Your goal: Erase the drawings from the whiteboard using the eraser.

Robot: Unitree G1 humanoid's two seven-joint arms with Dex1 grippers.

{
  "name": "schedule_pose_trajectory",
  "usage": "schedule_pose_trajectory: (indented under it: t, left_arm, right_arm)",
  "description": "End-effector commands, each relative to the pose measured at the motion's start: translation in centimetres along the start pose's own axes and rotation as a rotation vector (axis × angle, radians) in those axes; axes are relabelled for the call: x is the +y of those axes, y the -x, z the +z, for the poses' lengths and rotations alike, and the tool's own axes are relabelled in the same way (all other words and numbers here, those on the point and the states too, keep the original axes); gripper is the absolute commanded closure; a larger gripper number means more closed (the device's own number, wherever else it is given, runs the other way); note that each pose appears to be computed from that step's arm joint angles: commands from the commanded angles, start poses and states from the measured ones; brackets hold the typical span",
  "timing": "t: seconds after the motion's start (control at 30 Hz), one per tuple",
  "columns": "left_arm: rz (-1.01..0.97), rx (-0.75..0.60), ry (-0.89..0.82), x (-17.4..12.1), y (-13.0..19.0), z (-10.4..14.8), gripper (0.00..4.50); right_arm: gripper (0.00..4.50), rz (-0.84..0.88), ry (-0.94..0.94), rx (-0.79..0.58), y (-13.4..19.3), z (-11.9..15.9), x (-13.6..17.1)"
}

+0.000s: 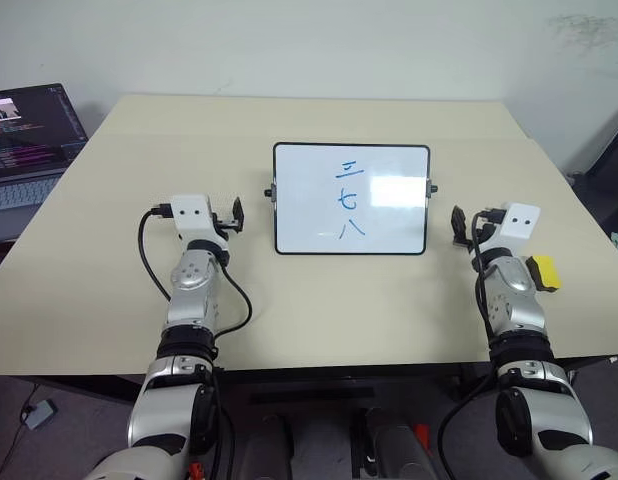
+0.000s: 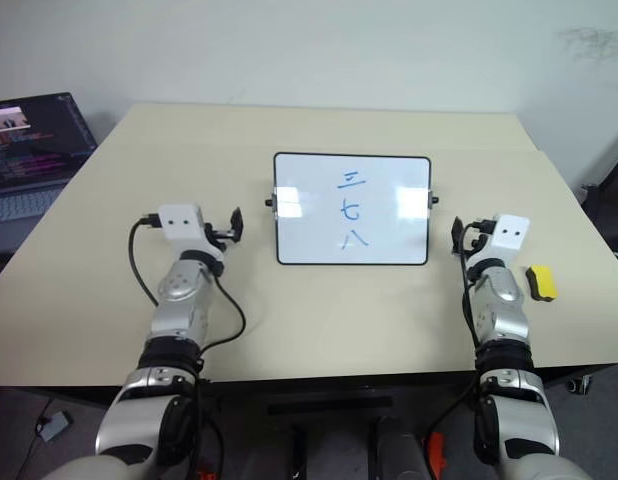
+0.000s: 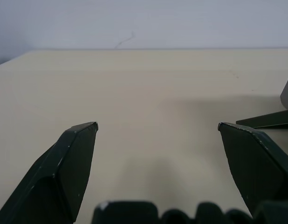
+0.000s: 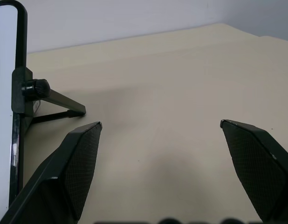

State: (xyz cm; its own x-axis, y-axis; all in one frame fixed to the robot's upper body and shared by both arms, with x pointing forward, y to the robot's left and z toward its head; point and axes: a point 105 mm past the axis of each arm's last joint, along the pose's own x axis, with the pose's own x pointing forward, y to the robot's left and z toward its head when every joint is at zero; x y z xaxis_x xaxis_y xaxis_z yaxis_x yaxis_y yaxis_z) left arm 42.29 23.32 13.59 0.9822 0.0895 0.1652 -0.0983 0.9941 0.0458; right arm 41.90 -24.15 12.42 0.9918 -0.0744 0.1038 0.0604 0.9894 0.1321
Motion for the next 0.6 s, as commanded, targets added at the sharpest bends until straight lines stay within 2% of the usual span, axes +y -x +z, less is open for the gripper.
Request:
schedule_pose_trajectory:
  t: [0.03, 0.6]
  left_arm:
    - [0.003, -0.075, -0.001, 0.3, -0.2, 2.2, 0.0]
    - [0.0, -0.066, -0.003, 1.2, -0.2, 2.3, 0.0]
  right_arm:
    - [0.03, 0.017, 0.008, -0.063, -0.6, 1.9, 0.5]
    - [0.03, 0.03, 0.011, -0.077, -0.7, 2.5, 0.7]
